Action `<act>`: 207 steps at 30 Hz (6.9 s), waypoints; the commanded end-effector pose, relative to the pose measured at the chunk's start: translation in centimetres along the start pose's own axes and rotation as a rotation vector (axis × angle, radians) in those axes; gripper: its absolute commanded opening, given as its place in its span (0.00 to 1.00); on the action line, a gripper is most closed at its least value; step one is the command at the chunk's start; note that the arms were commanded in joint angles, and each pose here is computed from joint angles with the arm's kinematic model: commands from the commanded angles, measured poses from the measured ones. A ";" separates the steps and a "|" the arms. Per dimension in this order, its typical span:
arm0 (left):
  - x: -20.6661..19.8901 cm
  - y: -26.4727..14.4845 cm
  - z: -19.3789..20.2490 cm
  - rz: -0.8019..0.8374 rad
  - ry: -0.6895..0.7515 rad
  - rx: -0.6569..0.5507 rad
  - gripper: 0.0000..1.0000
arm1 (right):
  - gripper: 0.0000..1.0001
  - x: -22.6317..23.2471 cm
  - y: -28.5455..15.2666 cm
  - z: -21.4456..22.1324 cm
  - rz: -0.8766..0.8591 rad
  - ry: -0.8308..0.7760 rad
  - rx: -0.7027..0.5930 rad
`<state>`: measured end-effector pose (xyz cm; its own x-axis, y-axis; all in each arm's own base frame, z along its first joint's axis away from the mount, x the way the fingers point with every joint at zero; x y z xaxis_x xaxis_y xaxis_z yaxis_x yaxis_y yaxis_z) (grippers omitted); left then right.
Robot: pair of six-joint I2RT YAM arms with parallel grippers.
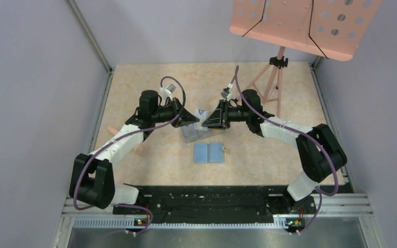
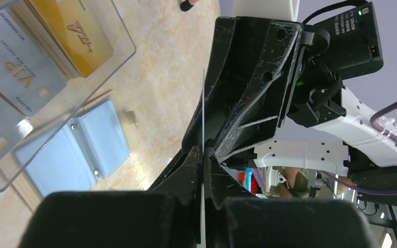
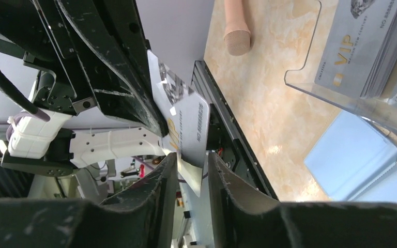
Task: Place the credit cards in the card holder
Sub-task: Pick up the card holder from the storage box, then insert the credit card into the card holder.
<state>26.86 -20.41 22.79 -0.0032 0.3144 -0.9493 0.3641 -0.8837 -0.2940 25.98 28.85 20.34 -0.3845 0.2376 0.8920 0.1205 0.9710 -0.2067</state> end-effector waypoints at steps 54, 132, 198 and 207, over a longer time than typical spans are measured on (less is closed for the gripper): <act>12.6 -2.5 6.7 -0.542 -0.101 -0.055 0.20 | 0.00 -4.8 -4.0 8.4 0.139 0.005 0.005; 17.4 3.1 7.2 -0.760 -0.057 0.125 0.00 | 0.00 -11.3 3.2 11.2 0.193 0.050 0.215; 15.9 4.0 9.4 -0.741 -0.088 0.160 0.00 | 0.40 -9.8 0.5 11.1 0.505 -0.015 0.181; 15.8 4.1 9.3 -0.746 -0.084 0.161 0.00 | 0.57 -9.3 -1.0 10.4 0.618 -0.080 0.219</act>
<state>20.55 -22.53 6.15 -0.2695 0.8086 -0.5230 0.1238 -0.5095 -0.8515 20.02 26.62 7.68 -0.3397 0.7127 0.6137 0.1398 0.6835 -0.7164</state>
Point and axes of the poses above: each gripper's point midway between its finger pads, its own y axis out along the fingers, its own x axis along the line the jaws close on, z = x × y, the point moved 5 cm from there along -y, back along the fingers, and after that the axes turned 11 degrees about -y, right-handed, at the moved point
